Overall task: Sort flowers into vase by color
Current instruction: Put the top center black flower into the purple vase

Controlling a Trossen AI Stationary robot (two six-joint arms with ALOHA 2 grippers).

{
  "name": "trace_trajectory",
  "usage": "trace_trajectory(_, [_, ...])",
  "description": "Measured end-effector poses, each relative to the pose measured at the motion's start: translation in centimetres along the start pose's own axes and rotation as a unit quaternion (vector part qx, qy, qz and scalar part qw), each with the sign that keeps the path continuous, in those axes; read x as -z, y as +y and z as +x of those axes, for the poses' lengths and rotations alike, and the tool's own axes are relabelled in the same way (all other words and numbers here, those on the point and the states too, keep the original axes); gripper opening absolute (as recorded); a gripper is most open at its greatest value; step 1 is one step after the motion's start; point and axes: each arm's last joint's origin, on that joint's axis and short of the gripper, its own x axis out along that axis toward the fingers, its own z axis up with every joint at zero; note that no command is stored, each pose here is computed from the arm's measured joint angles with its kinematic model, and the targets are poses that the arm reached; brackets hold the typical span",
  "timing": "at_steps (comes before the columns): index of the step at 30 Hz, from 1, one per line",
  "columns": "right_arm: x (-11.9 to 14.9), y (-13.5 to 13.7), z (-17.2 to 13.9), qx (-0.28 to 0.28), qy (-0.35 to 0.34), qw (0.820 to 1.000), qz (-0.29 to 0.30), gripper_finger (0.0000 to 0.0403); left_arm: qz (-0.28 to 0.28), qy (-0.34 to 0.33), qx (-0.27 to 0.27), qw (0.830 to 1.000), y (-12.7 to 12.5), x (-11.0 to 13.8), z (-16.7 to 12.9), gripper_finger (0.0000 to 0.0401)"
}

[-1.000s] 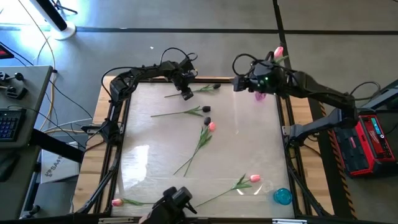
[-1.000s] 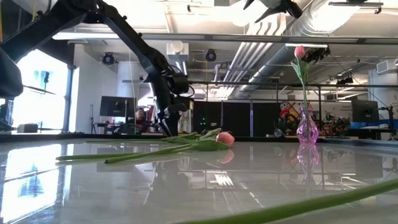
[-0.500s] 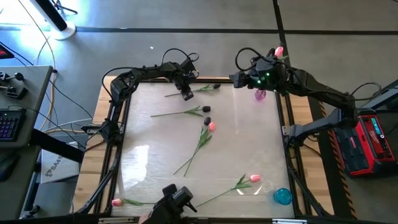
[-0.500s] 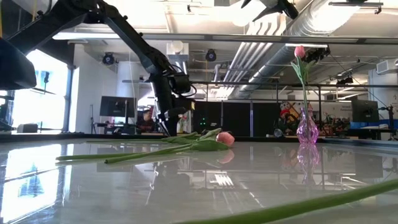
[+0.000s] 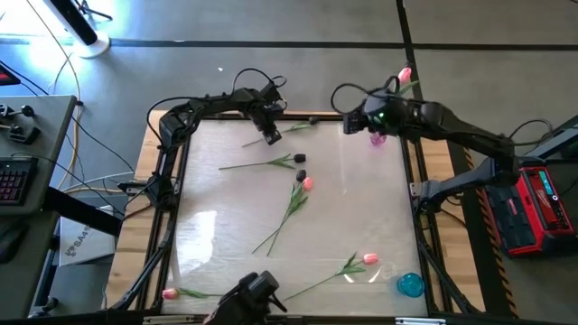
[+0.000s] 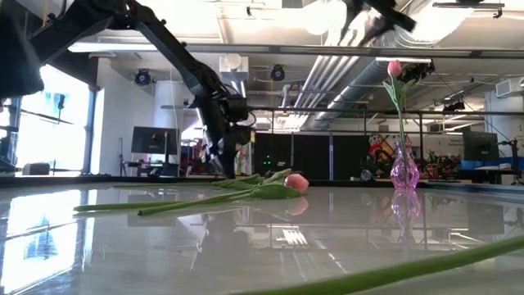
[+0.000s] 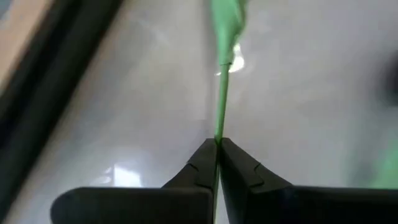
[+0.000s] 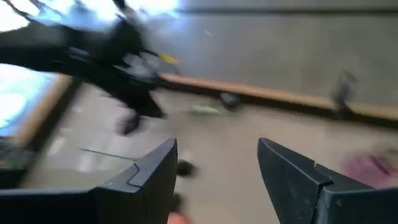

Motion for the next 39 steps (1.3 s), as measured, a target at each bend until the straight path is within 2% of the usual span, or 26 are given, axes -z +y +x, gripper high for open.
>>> trace_trajectory(4, [1.2,-0.5,1.0,0.014,0.043,0.999,0.02,0.021,0.006,-0.033,0.036,0.999,-0.8,-0.5,-2.1,0.0])
trace_trajectory(10, [2.9,-0.1,3.0,-0.024,0.076,0.996,0.034,0.021,0.029,-0.085,0.042,0.995,-2.5,-1.2,-6.2,0.0])
trace_trajectory(16, [3.8,0.3,4.7,-0.066,0.075,0.993,0.06,0.021,0.066,-0.157,0.09,0.981,-4.7,-1.8,-10.4,0.0])
trace_trajectory(21, [3.3,1.3,5.3,-0.129,0.026,0.988,0.082,0.021,0.087,-0.23,0.134,0.96,-6.7,-2.5,-13.6,0.0])
trace_trajectory(27, [2.0,2.5,5.1,-0.187,-0.057,0.979,0.057,0.021,0.103,-0.309,0.164,0.931,-8.7,-3.3,-16.6,0.0])
trace_trajectory(30, [1.4,3.0,4.8,-0.212,-0.09,0.972,0.043,0.021,0.114,-0.326,0.17,0.923,-9.7,-3.5,-17.1,0.0])
trace_trajectory(34, [0.7,3.3,4.5,-0.234,-0.129,0.963,0.018,0.021,0.107,-0.326,0.184,0.921,-10.7,-3.7,-17.0,0.0])
trace_trajectory(39, [0.5,3.4,4.4,-0.239,-0.141,0.961,0.011,0.021,0.119,-0.328,0.196,0.917,-12.1,-3.9,-16.6,0.0])
